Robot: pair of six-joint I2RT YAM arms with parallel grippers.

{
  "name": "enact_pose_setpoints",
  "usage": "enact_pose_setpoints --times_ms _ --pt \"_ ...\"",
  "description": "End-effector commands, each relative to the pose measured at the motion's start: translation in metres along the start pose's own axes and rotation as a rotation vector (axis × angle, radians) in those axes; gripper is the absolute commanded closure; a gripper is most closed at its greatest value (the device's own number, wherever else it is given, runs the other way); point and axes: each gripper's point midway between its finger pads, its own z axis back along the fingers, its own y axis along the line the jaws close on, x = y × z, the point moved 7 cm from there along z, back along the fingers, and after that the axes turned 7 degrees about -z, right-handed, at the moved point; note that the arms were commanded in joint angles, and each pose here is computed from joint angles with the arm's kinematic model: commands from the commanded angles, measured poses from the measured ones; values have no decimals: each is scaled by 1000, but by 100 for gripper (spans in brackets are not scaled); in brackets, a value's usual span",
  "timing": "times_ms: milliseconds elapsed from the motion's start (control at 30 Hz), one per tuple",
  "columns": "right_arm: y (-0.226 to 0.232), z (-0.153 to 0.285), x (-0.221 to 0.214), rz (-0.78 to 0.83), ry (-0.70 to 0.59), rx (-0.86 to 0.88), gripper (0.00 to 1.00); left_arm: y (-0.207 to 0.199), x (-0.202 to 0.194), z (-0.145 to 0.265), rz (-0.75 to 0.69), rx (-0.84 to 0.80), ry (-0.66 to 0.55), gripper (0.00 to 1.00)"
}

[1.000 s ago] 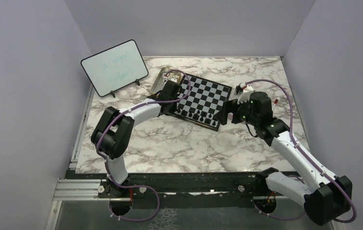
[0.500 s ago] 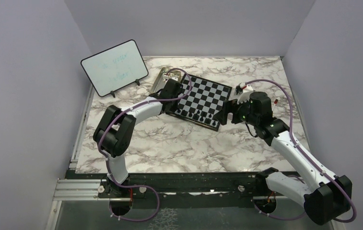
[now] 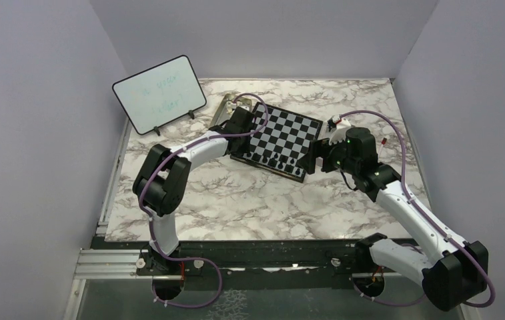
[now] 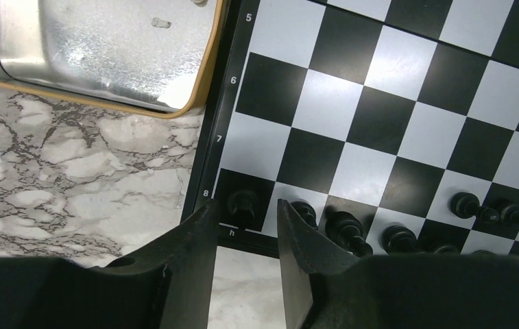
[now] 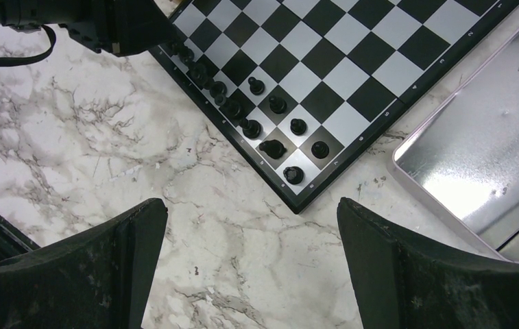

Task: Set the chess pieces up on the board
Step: Place the chess piece on the chessboard, then pick up the chess piece from the storage box.

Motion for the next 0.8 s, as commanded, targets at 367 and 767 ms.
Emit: enact_pose_setpoints --times_ms 367,767 --pt "0 2 16 -14 -44 -56 0 -3 55 62 -17 -81 -134 55" --pt "-20 7 25 -67 -117 -271 0 -4 69 138 -37 -251 -271 1"
